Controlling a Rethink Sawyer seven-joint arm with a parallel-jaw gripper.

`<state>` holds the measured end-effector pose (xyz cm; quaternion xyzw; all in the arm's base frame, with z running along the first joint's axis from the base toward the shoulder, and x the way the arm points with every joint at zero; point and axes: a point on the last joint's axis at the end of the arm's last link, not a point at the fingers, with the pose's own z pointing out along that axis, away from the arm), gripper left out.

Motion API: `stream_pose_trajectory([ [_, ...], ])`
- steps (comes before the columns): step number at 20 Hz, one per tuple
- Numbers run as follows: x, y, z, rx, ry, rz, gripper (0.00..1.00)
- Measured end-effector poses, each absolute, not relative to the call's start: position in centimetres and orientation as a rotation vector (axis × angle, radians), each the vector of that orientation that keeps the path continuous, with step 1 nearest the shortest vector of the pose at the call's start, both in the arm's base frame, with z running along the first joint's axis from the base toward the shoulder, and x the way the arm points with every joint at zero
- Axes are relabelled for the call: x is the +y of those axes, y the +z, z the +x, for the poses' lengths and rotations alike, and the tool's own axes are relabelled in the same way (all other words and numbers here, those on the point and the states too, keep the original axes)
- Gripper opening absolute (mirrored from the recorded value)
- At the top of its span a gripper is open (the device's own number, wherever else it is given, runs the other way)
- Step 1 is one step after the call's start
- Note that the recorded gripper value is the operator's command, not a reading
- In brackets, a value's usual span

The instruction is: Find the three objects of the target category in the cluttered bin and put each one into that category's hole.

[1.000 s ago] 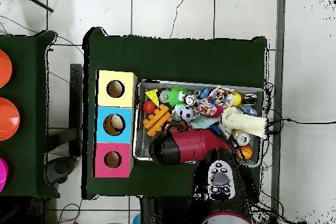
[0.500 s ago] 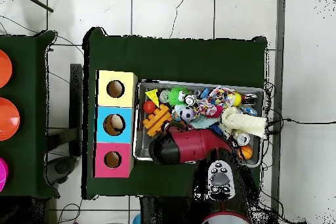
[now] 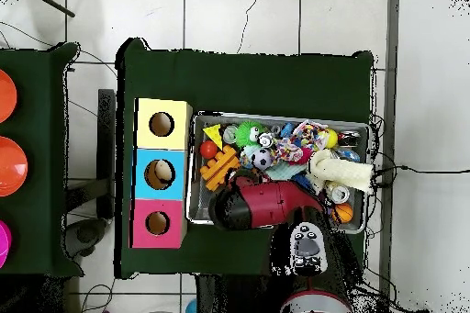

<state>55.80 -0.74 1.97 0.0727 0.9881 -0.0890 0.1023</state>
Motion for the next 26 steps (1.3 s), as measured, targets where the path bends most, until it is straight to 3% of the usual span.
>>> stream_pose_trajectory([
  [26, -2.5, 0.6, 54.1, 2.911, -0.234, 0.268, 1.00],
])
